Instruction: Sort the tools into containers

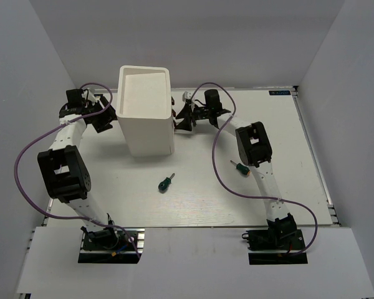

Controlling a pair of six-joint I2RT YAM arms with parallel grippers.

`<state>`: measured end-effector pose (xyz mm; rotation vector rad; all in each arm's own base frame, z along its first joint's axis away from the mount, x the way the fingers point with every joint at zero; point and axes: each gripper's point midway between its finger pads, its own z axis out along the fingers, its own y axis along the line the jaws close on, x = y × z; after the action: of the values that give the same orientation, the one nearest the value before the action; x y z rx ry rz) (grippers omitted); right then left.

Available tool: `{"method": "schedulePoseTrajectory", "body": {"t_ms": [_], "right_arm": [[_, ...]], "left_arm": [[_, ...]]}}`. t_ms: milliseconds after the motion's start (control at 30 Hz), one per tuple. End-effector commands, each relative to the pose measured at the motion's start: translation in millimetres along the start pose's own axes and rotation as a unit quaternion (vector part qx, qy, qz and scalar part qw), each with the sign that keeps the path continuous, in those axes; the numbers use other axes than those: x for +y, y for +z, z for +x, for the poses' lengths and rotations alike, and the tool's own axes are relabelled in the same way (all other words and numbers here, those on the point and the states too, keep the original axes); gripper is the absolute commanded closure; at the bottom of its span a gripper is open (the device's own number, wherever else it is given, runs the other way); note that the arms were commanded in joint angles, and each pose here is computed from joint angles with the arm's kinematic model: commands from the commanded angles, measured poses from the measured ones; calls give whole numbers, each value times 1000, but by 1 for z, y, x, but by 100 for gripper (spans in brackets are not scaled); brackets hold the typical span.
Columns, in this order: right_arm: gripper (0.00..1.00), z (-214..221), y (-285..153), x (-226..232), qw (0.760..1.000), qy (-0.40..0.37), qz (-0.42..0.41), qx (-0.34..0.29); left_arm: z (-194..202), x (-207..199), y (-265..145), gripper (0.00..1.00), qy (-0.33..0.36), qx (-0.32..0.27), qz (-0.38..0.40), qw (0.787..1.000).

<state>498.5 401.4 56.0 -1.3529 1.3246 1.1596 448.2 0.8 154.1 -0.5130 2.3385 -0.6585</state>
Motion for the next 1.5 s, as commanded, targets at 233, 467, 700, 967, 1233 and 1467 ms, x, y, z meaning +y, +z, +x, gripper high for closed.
{"method": "schedulePoseTrajectory", "body": {"t_ms": [233, 467, 700, 967, 1233, 1467], "right_arm": [[40, -16, 13, 9, 999, -30, -33, -20], [81, -21, 16, 15, 998, -36, -46, -27], [100, -28, 10, 18, 998, -44, -31, -28], [100, -19, -21, 7, 996, -36, 75, 21], [100, -8, -66, 0, 981, -19, 172, 93], [100, -8, -96, 21, 978, -17, 172, 115]], "left_arm": [[7, -29, -20, 24, 16, 2, 40, 999], [7, -29, -20, 24, 16, 2, 40, 999], [5, -29, -20, 24, 18, -2, 41, 999], [6, -22, -19, 24, 6, -6, 34, 999], [-1, -8, -26, 17, -18, -26, 13, 999], [-11, 11, -44, 12, -38, -52, -23, 998]]}}
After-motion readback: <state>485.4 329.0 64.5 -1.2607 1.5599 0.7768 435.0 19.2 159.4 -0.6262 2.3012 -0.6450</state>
